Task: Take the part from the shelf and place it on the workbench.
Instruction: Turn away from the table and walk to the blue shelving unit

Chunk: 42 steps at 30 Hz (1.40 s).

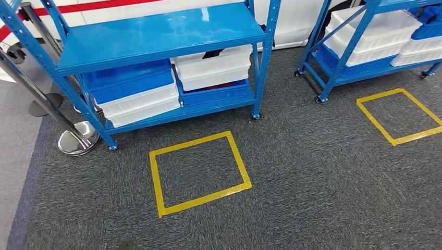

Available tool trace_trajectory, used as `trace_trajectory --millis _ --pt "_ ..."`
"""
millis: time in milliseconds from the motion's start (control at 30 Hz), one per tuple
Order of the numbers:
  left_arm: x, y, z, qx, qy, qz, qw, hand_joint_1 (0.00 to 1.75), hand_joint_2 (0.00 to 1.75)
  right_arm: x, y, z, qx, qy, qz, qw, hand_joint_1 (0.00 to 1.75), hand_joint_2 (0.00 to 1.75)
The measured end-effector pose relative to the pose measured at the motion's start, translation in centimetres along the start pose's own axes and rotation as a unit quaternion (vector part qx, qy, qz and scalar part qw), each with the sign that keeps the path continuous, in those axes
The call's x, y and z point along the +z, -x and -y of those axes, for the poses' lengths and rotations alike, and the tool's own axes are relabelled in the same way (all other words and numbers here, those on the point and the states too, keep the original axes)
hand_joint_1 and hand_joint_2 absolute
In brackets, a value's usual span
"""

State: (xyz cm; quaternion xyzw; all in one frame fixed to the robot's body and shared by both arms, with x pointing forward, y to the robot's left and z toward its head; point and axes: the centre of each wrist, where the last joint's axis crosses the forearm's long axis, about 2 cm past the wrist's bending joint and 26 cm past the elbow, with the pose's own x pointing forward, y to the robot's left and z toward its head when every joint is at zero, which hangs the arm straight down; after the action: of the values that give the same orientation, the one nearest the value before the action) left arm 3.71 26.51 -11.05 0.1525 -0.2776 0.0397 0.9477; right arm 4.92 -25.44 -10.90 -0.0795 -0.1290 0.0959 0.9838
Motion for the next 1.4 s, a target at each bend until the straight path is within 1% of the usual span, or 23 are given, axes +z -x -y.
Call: trace_trajectory --millis 100,433,600,833,1200,1400 --pt "0.1 0.2 0.0 0.000 0.001 -0.001 1.000 0.00 0.00 0.0 -0.3 0.0 -0.001 0.000 0.003 1.000 0.00 0.00" --pt "0.0 0.0 0.2 0.003 0.007 -0.002 1.000 0.00 0.00 0.1 0.3 -0.1 -0.004 -0.001 -0.006 1.000 0.00 0.00" --pt "0.1 0.1 0.0 0.003 0.008 -0.003 1.000 0.00 0.00 0.0 0.1 -0.1 -0.006 0.000 -0.006 1.000 0.00 0.00" --pt "0.0 0.1 0.0 0.010 0.029 0.012 0.999 0.00 0.00 0.1 0.4 0.0 -0.024 0.012 -0.029 0.999 0.00 0.00" --pt "0.0 0.2 -0.1 0.007 0.033 0.012 0.999 0.00 0.00 0.0 0.2 0.1 -0.031 0.015 -0.030 0.999 0.00 0.00" --pt "0.1 0.4 0.0 0.007 0.034 0.010 0.999 0.00 0.00 0.1 1.1 0.2 -0.030 0.013 -0.037 0.999 0.00 0.00"
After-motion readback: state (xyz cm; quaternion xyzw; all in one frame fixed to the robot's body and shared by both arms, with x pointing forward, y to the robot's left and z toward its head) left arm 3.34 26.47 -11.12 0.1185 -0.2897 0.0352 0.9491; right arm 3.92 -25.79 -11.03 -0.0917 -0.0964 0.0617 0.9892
